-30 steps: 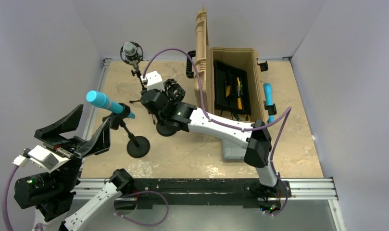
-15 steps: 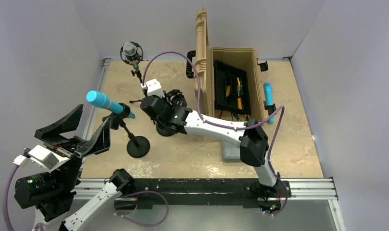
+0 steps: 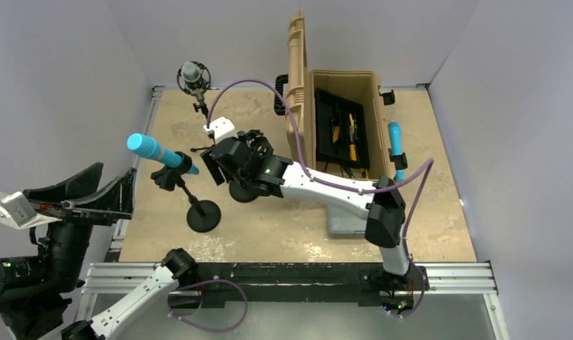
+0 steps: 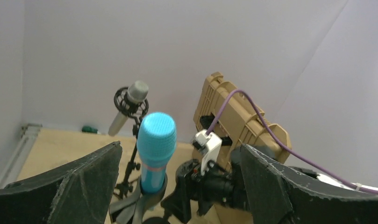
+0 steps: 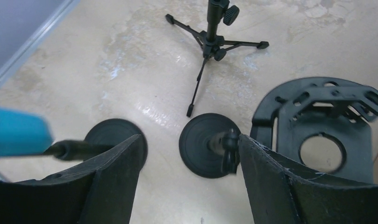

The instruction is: Remove the microphone from the stand

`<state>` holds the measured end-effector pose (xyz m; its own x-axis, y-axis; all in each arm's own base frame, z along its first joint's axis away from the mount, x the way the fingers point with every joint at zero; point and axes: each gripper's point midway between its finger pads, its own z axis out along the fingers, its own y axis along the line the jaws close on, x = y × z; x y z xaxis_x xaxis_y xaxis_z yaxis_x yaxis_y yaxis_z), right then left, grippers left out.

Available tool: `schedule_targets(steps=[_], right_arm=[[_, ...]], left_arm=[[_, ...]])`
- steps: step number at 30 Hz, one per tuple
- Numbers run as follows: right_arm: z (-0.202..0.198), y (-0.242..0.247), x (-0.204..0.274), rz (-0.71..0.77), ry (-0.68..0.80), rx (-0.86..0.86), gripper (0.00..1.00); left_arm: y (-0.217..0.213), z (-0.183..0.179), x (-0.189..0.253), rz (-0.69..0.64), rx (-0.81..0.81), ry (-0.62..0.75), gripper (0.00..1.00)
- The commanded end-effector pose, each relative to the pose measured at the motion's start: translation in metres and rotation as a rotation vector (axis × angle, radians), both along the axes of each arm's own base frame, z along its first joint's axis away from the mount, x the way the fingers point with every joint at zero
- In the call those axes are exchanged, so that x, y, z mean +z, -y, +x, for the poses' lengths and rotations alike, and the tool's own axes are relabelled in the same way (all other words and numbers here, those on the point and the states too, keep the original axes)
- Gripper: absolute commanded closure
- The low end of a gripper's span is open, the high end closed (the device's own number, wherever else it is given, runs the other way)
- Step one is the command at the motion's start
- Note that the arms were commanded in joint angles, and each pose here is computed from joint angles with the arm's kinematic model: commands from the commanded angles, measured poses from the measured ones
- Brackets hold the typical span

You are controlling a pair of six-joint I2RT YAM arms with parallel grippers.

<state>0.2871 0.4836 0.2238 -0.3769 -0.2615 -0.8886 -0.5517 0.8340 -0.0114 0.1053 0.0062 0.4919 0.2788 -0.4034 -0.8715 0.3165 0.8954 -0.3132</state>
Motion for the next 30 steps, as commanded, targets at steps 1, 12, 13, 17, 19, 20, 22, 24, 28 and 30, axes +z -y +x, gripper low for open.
schedule_targets(steps=[1, 12, 13, 17, 19, 20, 22, 24, 28, 30], right_arm=[[-0.027, 0.001, 0.085, 0.218, 0.051, 0.13, 0.27], [-0.091, 0.005, 0.099, 0.401, 0.015, 0.322, 0.27], [-0.098, 0.003, 0.099, 0.419, 0.014, 0.342, 0.27], [-0.119, -0.003, 0.105, 0.482, 0.023, 0.385, 0.27], [-0.123, -0.006, 0.106, 0.496, 0.018, 0.393, 0.27], [-0.125, -0.006, 0.107, 0.502, 0.015, 0.395, 0.27], [-0.126, -0.007, 0.104, 0.506, 0.007, 0.392, 0.27], [-0.126, -0.006, 0.103, 0.51, 0.002, 0.386, 0.27], [-0.126, 0.001, 0.101, 0.51, -0.004, 0.364, 0.27], [-0.126, 0.005, 0.1, 0.51, 0.0, 0.355, 0.27]], left_arm=[[-0.005, -0.003, -0.059, -0.094, 0.0, -0.264, 0.06], [0.006, 0.002, -0.082, -0.069, -0.009, -0.414, 0.0], [0.008, 0.005, -0.082, -0.046, -0.006, -0.426, 0.0], [0.013, 0.023, -0.082, 0.034, 0.052, -0.469, 0.0], [0.017, 0.033, -0.08, 0.053, 0.075, -0.479, 0.0], [0.019, 0.037, -0.079, 0.059, 0.082, -0.479, 0.0], [0.018, 0.046, -0.078, 0.061, 0.128, -0.48, 0.0], [0.015, 0.056, -0.079, 0.047, 0.186, -0.482, 0.0], [0.016, 0.073, -0.077, 0.043, 0.252, -0.44, 0.06], [0.015, 0.081, -0.077, 0.053, 0.287, -0.422, 0.11]])
